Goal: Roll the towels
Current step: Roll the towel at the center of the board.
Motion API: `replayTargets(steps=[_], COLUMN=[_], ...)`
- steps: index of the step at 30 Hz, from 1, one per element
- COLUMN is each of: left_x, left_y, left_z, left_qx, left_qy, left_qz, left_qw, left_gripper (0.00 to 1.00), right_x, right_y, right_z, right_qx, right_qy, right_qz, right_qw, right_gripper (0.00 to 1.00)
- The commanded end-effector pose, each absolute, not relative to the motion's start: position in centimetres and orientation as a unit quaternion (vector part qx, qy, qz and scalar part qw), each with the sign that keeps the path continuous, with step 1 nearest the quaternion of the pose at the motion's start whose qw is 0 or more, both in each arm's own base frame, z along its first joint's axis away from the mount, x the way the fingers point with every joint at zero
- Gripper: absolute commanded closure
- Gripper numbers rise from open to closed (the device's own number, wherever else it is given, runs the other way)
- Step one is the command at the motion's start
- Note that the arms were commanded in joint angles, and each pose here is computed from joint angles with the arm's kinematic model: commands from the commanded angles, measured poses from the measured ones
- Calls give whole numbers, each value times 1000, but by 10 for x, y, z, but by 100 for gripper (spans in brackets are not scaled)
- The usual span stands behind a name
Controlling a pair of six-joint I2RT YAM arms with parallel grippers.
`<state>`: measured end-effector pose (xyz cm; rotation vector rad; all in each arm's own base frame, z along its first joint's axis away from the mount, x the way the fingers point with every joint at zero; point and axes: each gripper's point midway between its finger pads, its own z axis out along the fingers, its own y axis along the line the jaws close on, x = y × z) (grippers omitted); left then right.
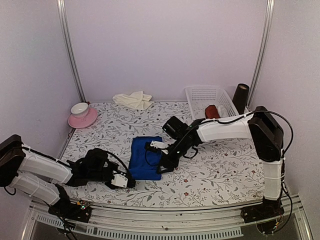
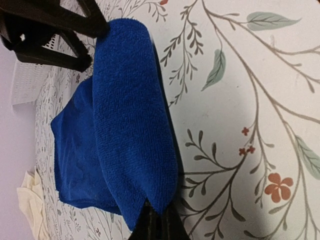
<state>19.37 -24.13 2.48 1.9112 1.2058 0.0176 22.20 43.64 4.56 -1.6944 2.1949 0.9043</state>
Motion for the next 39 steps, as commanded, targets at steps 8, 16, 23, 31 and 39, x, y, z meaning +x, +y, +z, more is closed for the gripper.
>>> replayTargets(steps=[8, 16, 23, 31, 39], left_x=[175, 175, 175, 178, 178], left_y=[-239, -240, -241, -242, -242], left_z=[19, 22, 27, 27, 25], left_qx=[768, 756, 752, 747, 748], left_qy=[525, 547, 551, 557, 559], left_qz=[-94, -136, -160, -163, -165], left_qw=[355, 332, 325, 323, 318], left_gripper=[100, 100, 100, 100, 100], right_x=[181, 168, 174, 175, 172], right_y=[449, 462, 463, 459, 465], right_z=[118, 87, 56, 40, 76], right_qx=[-664, -694, -703, -705, -696], right_qy=[615, 589, 598, 606, 586], right_qz=[281, 256, 212, 198, 200], right_qw=[319, 325, 321, 309, 363], right_gripper=[34, 34, 34, 37, 34])
